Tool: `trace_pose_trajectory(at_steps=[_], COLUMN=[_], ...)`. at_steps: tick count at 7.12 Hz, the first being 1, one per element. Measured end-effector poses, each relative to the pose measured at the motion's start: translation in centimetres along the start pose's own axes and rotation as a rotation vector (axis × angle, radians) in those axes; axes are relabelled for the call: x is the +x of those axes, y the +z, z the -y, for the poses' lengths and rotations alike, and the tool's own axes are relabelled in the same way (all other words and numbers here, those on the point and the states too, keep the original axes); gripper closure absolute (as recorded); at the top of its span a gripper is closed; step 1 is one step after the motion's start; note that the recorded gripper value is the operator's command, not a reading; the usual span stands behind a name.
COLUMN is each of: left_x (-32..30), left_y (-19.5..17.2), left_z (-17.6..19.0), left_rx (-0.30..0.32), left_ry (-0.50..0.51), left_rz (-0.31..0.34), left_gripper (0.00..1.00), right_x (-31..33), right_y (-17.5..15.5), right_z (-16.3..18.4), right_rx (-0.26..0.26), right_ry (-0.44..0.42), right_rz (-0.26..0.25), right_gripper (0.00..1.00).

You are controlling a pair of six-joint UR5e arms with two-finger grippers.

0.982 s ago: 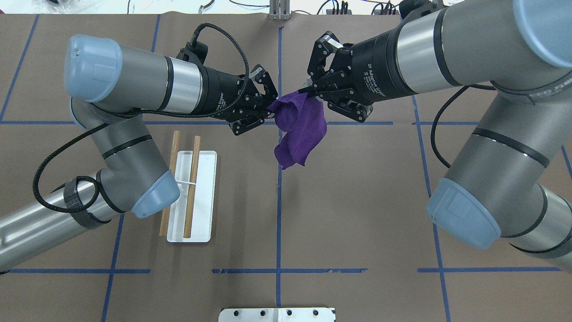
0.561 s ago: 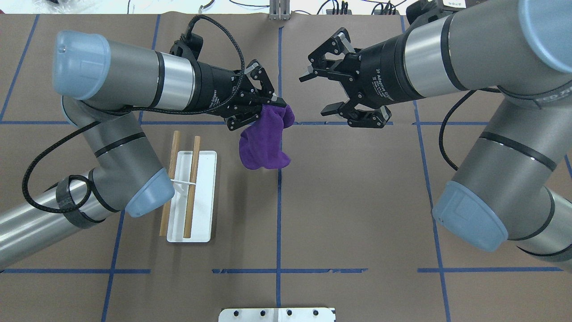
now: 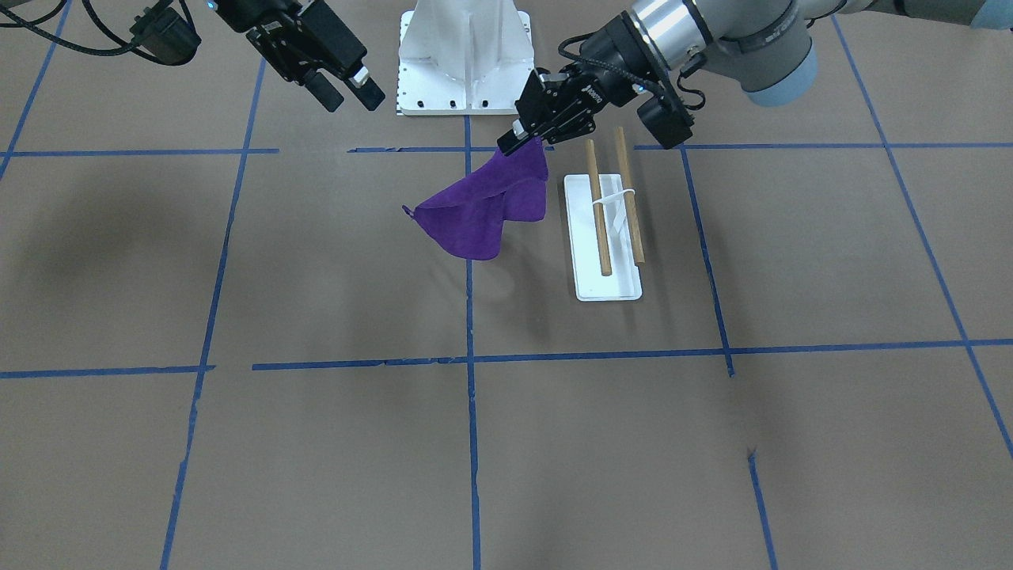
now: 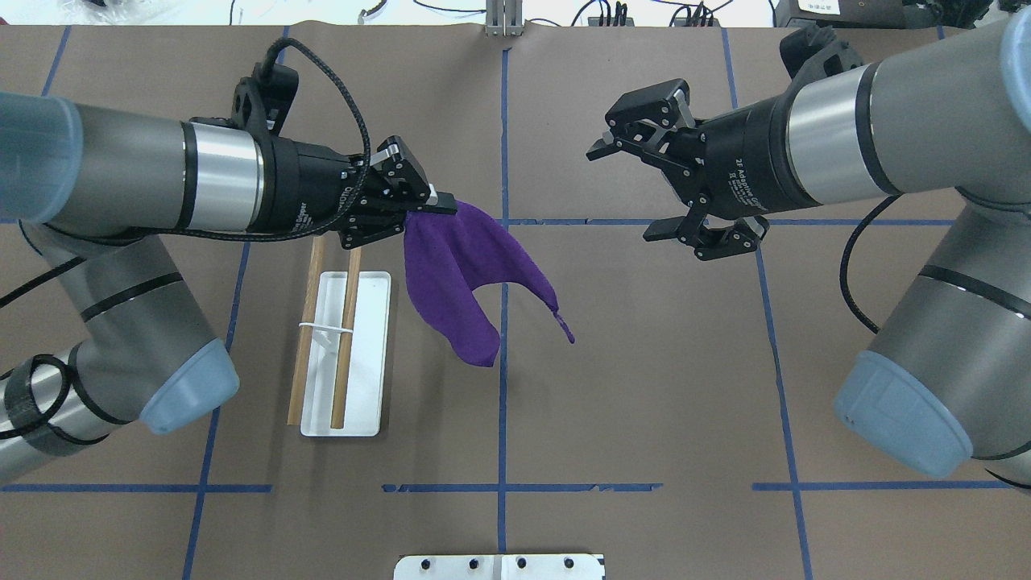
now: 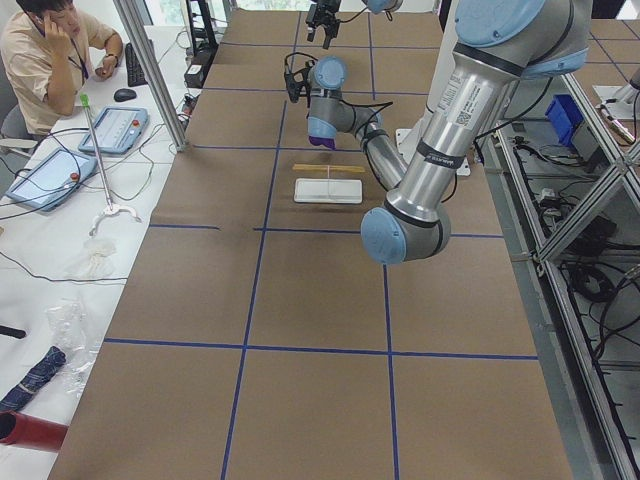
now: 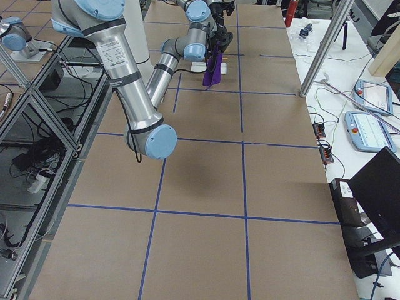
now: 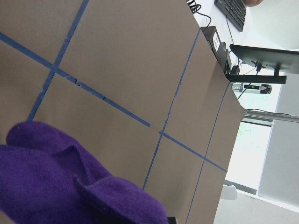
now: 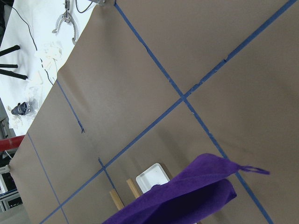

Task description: Hang towel on rack

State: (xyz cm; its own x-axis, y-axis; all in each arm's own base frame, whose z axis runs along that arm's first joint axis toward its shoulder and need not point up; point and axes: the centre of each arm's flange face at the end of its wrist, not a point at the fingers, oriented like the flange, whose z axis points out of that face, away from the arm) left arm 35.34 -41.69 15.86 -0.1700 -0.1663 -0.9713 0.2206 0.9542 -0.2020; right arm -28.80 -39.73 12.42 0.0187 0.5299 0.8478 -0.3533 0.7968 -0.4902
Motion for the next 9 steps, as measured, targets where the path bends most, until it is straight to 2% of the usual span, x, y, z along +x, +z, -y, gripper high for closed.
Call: trace_pose_trajectory(at_steps=[2,4,6,8,9], left_x=[-6.2,-15.5,-20.4,-21.5,-21.9], left_y=[-3.1,-6.9,-8.3,-9.5,-10.6], left_z=[0.2,0.9,1.8,3.4,4.8], left_rx=[0.007,-0.002,0.002,0.022,0.01], left_ry=[0.235,0.436,0.5,0.533,0.574], left_rz=[0.053,0.071,0.074,0.09,0.109], left_gripper=[1.0,1.0,1.0,1.0,1.0], right_x=[0.6,0.8,1.2,1.8,2.1], right_y=[0.1,0.1,0.1,0.2,0.3], right_z=[0.4,0.6,0.9,1.3,1.6], right_rx=[0.008,0.015,0.02,0.027,0.033], right_ry=[-0.007,-0.008,-0.004,0.003,0.006], right_rz=[-0.01,-0.012,-0.019,-0.03,-0.034], right_gripper=[0.0,0.0,0.0,0.0,0.0])
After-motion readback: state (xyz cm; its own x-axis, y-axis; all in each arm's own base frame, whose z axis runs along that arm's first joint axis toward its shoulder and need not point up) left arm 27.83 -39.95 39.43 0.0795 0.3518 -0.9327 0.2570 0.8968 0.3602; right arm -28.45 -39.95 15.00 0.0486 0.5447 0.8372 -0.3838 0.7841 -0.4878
